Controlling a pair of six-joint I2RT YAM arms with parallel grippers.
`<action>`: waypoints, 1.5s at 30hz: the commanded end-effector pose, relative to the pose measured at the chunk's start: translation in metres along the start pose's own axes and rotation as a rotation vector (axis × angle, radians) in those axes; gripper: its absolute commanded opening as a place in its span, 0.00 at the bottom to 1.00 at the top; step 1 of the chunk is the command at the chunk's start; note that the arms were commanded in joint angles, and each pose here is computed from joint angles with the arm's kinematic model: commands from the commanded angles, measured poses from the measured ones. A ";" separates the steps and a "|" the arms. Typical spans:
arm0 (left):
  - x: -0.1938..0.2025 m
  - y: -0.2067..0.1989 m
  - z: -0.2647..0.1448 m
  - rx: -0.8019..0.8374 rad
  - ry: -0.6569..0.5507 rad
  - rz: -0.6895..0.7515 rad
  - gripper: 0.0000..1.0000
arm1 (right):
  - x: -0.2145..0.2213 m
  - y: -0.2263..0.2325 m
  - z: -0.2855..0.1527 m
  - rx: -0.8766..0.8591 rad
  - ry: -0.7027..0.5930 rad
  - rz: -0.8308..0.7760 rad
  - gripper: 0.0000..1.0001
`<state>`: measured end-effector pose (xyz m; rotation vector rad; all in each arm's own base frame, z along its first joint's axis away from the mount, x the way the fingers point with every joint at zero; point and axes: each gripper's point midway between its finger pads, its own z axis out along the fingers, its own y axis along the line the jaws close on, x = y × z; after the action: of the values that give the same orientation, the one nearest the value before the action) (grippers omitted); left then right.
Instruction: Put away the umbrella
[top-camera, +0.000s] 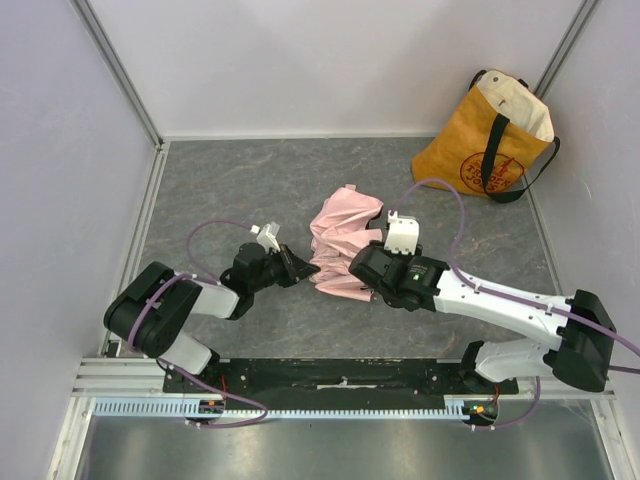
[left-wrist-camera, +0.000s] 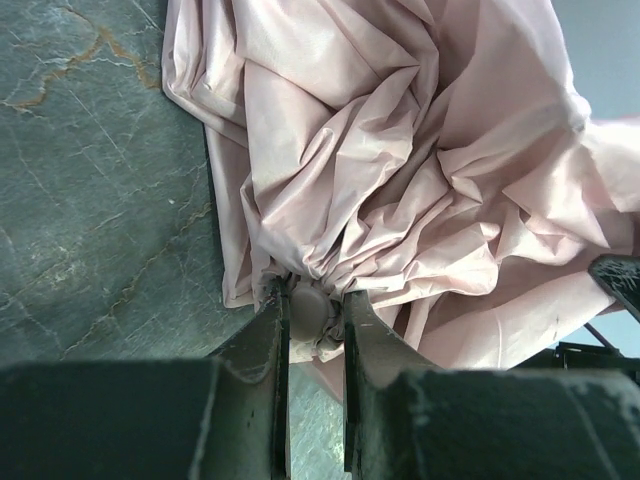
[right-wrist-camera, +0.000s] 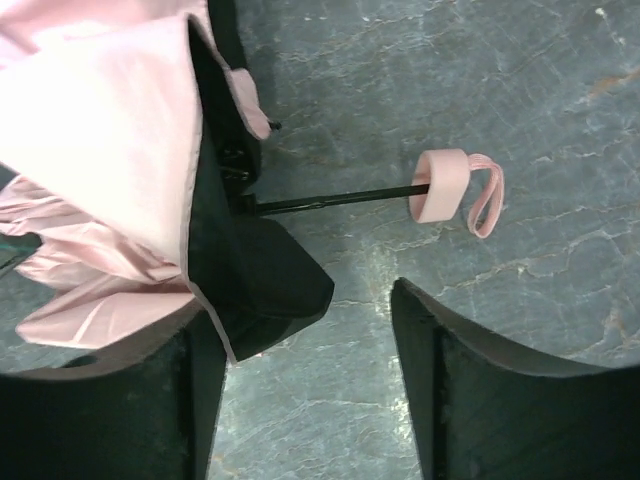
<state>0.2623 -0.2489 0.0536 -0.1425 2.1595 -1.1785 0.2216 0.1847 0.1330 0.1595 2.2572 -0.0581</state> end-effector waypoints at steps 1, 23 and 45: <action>0.036 0.059 -0.010 -0.221 0.110 0.002 0.02 | -0.023 0.030 -0.010 -0.116 -0.016 0.000 0.75; 0.040 0.061 -0.009 -0.223 0.123 -0.006 0.02 | -0.020 -0.005 -0.012 0.030 0.025 -0.056 0.45; 0.049 0.060 -0.005 -0.187 0.171 -0.018 0.02 | -0.032 0.000 0.034 -0.337 -0.251 -0.182 0.08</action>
<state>0.2602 -0.2548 0.0462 -0.1166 2.1803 -1.2160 0.2430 0.1624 0.1089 -0.1481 2.1171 0.1143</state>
